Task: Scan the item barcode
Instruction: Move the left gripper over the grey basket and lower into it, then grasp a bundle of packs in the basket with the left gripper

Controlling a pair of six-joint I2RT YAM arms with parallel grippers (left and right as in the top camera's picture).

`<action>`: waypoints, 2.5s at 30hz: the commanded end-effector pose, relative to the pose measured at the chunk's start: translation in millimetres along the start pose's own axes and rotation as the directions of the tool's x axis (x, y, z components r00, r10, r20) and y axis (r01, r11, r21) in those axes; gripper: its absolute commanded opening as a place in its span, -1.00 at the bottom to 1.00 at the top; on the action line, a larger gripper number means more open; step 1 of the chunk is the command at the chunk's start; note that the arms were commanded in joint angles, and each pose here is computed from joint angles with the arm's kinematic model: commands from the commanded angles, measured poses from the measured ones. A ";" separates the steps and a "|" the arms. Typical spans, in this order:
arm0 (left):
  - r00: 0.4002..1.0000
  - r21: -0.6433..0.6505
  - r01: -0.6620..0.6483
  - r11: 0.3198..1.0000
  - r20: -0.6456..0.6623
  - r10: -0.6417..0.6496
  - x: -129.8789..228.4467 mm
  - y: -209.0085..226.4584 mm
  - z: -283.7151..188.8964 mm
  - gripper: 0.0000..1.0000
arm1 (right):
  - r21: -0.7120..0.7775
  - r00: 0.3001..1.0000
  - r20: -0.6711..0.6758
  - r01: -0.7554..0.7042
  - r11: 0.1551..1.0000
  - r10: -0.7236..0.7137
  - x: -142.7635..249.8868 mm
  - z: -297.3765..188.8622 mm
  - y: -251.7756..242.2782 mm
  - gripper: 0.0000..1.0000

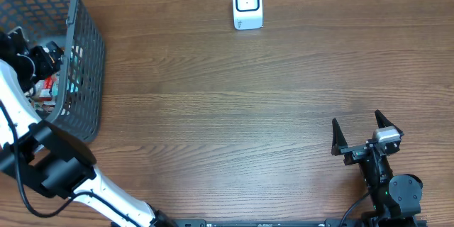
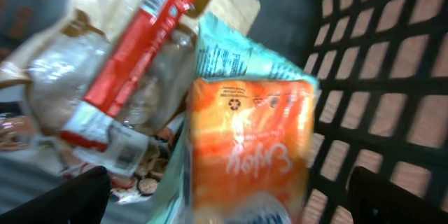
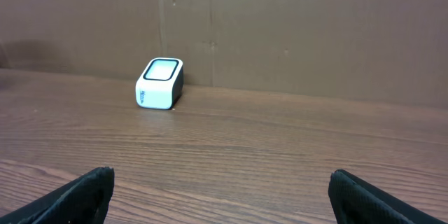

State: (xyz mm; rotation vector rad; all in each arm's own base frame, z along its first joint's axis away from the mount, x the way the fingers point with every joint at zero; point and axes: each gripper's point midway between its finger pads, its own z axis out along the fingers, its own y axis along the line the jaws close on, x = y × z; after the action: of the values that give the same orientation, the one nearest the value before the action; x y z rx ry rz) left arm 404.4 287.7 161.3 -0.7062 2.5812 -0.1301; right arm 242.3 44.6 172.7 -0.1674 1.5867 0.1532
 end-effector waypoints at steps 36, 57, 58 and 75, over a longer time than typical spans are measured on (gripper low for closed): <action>0.979 0.034 -0.143 0.989 -0.144 0.146 37.0 -6.6 68.9 0.80 | 0.006 1.000 0.001 0.001 1.000 -0.001 2.4 0.1 -0.9 1.00; 0.984 -0.013 -0.160 0.987 -0.082 0.159 18.0 -1.3 59.7 0.07 | 0.006 1.000 0.001 0.001 1.000 -0.001 2.4 0.1 -0.9 1.00; 0.984 -0.016 -0.163 0.986 -0.070 0.162 12.5 -2.6 53.0 0.06 | 0.006 1.000 0.001 0.002 1.000 -0.002 2.4 0.1 -0.9 1.00; 0.910 -0.101 -0.136 0.986 0.381 0.165 -75.8 -52.1 -155.3 0.04 | 0.006 1.000 0.001 0.002 1.000 -0.002 2.4 0.1 -0.9 1.00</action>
State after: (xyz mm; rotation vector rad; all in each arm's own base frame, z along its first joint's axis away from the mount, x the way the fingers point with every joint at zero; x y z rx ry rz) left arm 428.7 292.7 233.9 -0.5209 2.4847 0.0650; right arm 242.3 44.7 172.4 -0.1681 1.5874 0.1532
